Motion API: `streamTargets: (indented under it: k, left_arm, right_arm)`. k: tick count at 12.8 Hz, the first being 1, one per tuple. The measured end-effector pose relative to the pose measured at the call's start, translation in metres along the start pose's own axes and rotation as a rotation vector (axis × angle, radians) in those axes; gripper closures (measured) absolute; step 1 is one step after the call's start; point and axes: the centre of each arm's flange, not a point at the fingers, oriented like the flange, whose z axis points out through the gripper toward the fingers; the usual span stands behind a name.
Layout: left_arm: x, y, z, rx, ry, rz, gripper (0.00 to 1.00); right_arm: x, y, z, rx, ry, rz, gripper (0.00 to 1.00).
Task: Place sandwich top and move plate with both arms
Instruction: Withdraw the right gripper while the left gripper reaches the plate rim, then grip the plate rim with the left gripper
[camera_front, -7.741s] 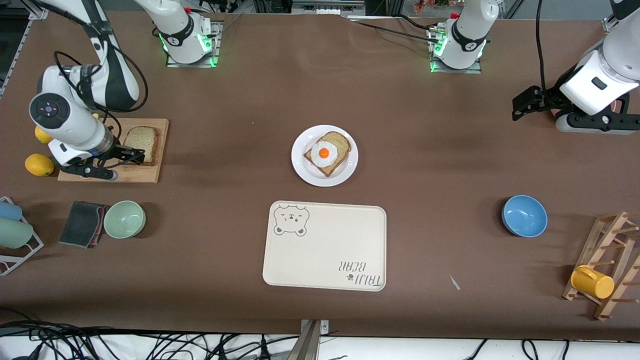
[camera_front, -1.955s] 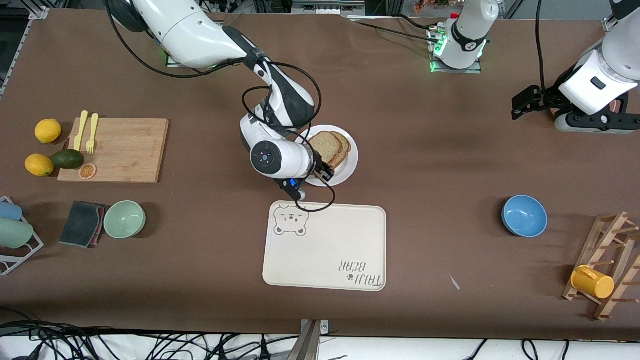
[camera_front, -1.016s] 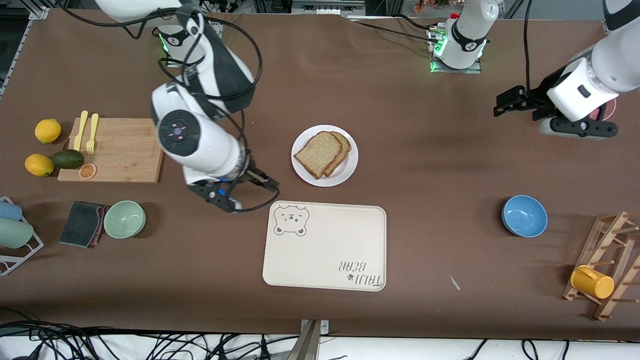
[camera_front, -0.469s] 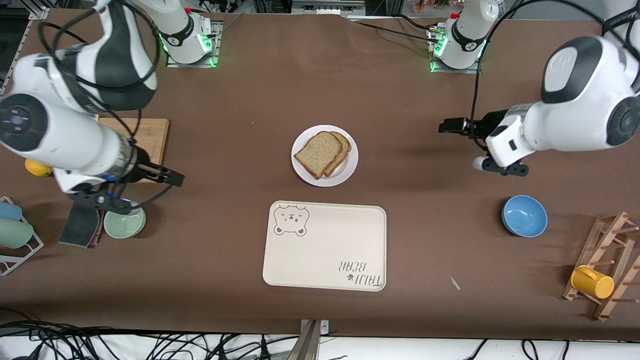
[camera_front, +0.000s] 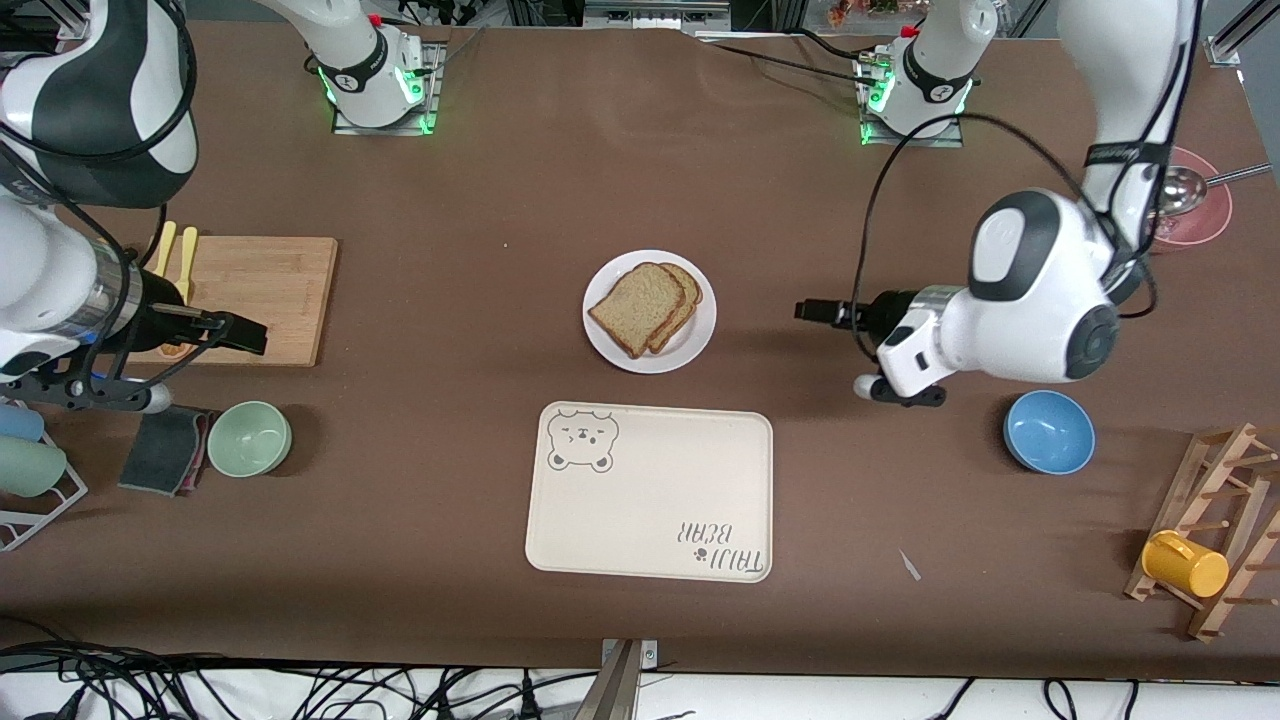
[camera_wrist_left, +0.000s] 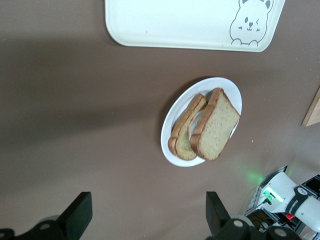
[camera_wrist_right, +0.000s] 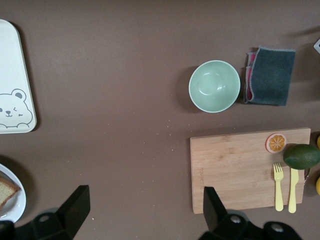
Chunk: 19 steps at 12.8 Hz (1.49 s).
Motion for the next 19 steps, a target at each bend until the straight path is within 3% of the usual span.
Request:
streamTargets:
  k: [3,6,8,11,12,16,19]
  left_arm:
    - [0.024,0.001,0.050,-0.108,0.018,0.046,0.00]
    - [0.023,-0.016,0.092,-0.250,0.035,0.091,0.02]
    - [0.019,-0.036,0.121,-0.332,0.081,0.111,0.03]
    - [0.019,-0.058,0.151,-0.343,0.118,0.144,0.06]
    - [0.020,-0.060,0.160,-0.371,0.129,0.162,0.12]
    - [0.024,-0.067,0.192,-0.431,0.189,0.249,0.13]
    - [0.023,-0.056,0.206,-0.403,0.213,0.300,0.14]
  right_arm:
    - [-0.008,0.000,-0.006,0.002,-0.021,-0.005,0.00]
    - [-0.007,0.001,-0.009,0.008,0.001,-0.004,0.00]
    - [-0.005,0.004,-0.002,0.009,0.009,0.003,0.00]
    - [-0.007,0.017,0.008,0.012,-0.006,0.018,0.00]
    - [-0.010,0.022,0.012,0.022,0.002,0.023,0.00]
    - [-0.032,0.055,0.035,0.074,0.025,0.046,0.00]
    - [-0.041,0.056,0.033,0.035,0.047,-0.009,0.00]
